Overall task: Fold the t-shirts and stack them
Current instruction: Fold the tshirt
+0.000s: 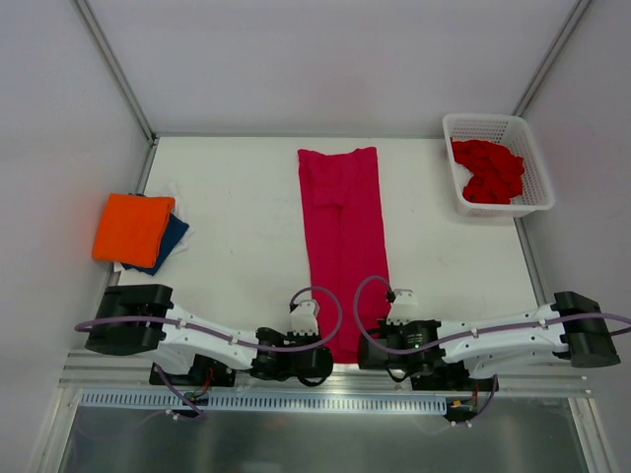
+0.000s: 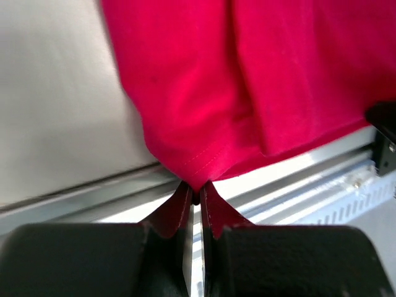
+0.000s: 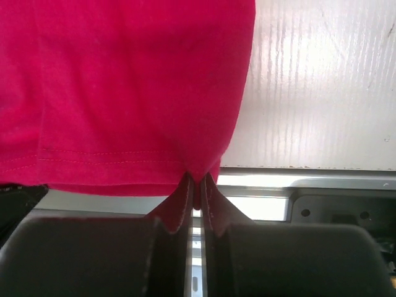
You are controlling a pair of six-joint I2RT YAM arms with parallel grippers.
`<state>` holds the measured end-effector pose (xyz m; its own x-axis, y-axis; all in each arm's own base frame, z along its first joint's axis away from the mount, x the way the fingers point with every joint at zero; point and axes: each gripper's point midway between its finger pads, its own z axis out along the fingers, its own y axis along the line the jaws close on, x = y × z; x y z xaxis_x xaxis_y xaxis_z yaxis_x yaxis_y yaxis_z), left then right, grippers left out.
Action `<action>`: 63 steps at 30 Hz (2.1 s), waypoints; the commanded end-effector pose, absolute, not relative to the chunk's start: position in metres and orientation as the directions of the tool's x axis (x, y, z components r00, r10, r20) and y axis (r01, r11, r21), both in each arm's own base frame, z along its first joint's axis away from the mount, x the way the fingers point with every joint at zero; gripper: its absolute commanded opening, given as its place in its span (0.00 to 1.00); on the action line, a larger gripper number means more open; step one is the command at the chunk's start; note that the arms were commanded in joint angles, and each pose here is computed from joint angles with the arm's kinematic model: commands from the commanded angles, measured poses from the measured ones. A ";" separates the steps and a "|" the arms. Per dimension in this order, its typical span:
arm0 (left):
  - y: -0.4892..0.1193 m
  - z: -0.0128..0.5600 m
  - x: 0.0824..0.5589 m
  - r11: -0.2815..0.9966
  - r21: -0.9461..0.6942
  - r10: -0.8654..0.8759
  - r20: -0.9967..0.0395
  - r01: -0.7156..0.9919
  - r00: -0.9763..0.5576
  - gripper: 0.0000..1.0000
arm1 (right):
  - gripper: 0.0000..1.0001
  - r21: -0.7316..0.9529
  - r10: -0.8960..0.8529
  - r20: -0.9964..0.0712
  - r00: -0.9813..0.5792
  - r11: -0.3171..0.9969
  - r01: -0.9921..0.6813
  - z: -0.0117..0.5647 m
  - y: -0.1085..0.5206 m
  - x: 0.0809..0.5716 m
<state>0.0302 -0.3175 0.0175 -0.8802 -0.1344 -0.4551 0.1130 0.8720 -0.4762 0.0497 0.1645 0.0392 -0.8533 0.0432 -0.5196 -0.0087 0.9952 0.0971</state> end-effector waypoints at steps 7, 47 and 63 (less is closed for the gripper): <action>-0.281 0.036 0.086 0.928 -0.357 -0.133 -0.576 0.102 -0.807 0.00 | 0.00 0.028 0.010 -0.611 -0.791 1.000 -0.009 0.064 0.160 0.085; -0.302 0.056 0.308 0.964 -0.253 -0.103 -0.630 0.078 -0.770 0.00 | 0.00 -0.170 -0.131 -0.658 -0.741 0.985 -0.023 0.083 0.213 0.318; -0.283 0.084 0.402 0.966 -0.256 -0.150 -0.683 0.042 -0.715 0.00 | 0.00 -0.151 -0.092 -0.653 -0.752 0.989 0.009 0.091 0.197 0.429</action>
